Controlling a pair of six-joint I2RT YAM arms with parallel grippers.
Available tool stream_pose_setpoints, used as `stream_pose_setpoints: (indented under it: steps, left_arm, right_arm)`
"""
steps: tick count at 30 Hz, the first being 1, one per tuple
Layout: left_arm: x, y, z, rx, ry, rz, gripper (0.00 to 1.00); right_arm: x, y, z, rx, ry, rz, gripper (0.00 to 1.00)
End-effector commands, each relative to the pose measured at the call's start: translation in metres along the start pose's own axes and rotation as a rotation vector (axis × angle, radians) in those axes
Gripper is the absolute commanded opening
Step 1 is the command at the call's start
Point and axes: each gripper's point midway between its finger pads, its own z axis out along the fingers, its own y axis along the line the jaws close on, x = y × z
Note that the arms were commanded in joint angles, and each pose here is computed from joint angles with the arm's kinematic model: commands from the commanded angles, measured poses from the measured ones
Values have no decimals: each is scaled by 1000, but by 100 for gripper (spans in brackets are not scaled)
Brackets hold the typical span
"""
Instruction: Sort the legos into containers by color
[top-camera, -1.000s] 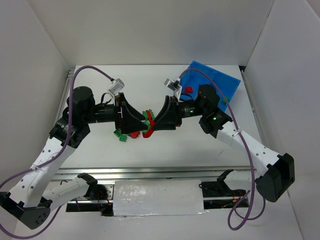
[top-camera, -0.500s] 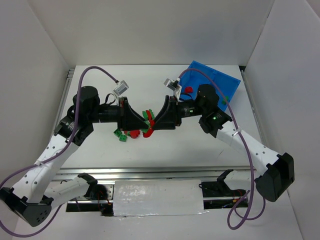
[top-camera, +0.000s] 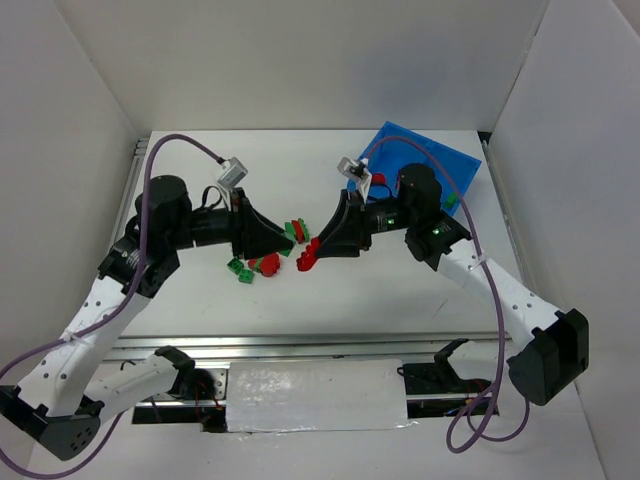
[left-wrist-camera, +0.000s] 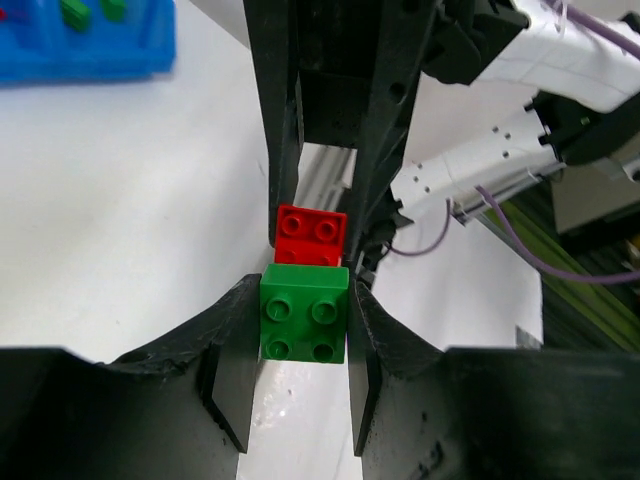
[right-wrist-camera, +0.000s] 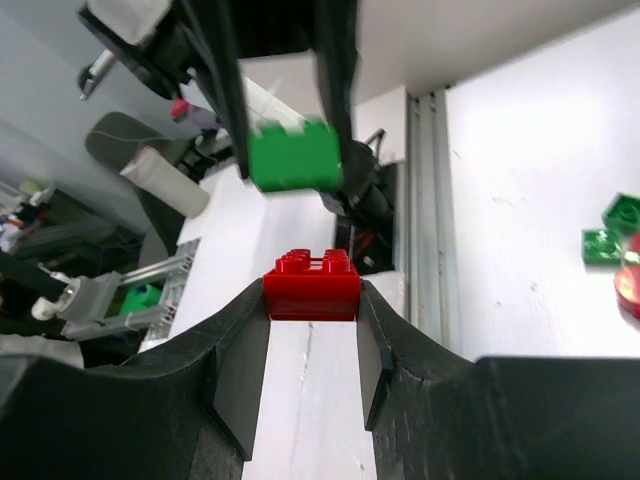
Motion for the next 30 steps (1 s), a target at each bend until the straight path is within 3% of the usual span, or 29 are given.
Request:
stream_pose_setpoints:
  steps: [1, 4, 6, 8, 9, 12, 16, 21, 23, 25, 26, 27, 28, 30]
  left_arm:
    - [-33, -12, -12, -33, -129, 99, 0]
    - [-38, -8, -14, -54, -162, 107, 0]
    - [-43, 5, -18, -143, -199, 99, 0]
    - [-49, 22, -22, -249, -222, 75, 0]
    - [-41, 29, -21, -281, -188, 55, 0]
    - [-30, 40, -16, -304, -125, 20, 0]
    - [-25, 39, -19, -311, -114, 8, 0]
    - [-14, 42, -23, -338, -84, -4, 0]
    - [-11, 41, -24, -335, -73, -12, 0]
    - [-9, 40, -24, -332, -76, -17, 0]
    - [-9, 40, -25, -333, -77, -19, 0]
    - [-10, 39, -25, -334, -81, -25, 0]
    - [-11, 38, -25, -331, -84, -25, 0]
    - [-14, 36, -23, -318, -95, -38, 0]
  right_arm:
    - [11, -7, -14, 30, 26, -36, 0]
    - [9, -27, -25, 116, -9, -9, 0]
    - [-5, -71, -39, 391, -103, 30, 0]
    - [-17, -124, -73, 780, -207, 130, 0]
    - [-47, -154, -117, 1082, -343, 128, 0]
    - [-55, -227, -194, 1549, -403, 242, 0]
    - [-67, -278, -250, 1762, -399, 315, 0]
    - [-92, -330, -276, 1839, -383, 292, 7]
    - [-108, -337, -279, 1847, -377, 285, 21]
    - [-92, -358, -280, 1859, -309, 329, 67]
    - [-96, -361, -279, 1849, -305, 329, 77]
    - [-106, -362, -276, 1828, -312, 312, 93]
    - [-111, -360, -272, 1802, -317, 305, 100]
    - [-131, -347, -259, 1717, -344, 274, 100]
